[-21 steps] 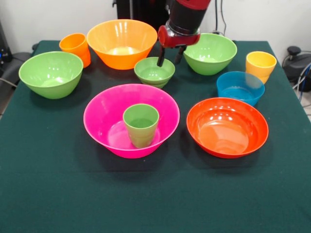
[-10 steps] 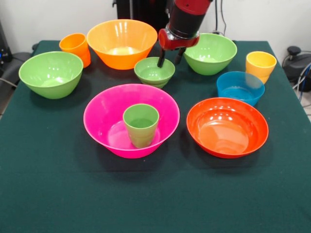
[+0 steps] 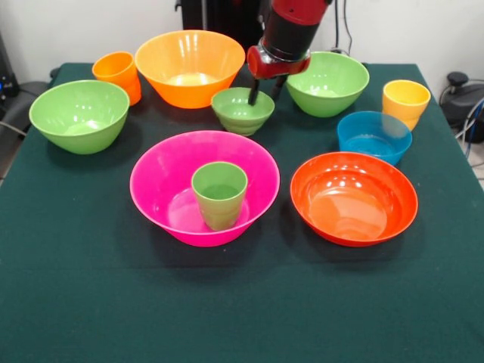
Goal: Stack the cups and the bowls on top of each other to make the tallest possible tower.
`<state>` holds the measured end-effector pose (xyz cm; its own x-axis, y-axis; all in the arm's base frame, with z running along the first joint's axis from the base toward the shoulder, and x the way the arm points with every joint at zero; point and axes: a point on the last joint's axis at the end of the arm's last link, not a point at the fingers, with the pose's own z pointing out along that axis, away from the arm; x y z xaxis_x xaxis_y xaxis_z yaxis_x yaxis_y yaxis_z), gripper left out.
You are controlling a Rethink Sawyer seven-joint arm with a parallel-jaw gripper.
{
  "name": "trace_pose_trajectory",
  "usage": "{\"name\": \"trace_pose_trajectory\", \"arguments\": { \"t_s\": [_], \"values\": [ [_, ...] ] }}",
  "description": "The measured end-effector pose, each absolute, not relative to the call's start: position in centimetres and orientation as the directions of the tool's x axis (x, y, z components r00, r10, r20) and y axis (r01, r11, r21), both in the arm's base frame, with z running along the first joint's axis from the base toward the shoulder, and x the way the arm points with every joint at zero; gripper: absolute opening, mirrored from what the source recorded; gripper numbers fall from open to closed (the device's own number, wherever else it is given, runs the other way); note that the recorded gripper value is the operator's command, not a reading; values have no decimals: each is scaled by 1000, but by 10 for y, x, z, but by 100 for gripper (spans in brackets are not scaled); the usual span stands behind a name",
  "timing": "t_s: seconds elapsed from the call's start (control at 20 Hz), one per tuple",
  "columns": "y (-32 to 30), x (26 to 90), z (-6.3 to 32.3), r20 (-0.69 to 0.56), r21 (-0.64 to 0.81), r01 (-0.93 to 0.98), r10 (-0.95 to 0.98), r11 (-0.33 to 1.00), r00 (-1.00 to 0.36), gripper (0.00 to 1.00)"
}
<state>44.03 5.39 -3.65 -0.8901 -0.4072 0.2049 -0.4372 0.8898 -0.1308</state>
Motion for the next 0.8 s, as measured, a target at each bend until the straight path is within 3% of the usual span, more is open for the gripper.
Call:
{"name": "trace_pose_trajectory", "arguments": {
  "t_s": [0.8],
  "values": [
    [52, 452, -29, 183, -153, -438, -410, 886, -893, 0]
  ]
}}
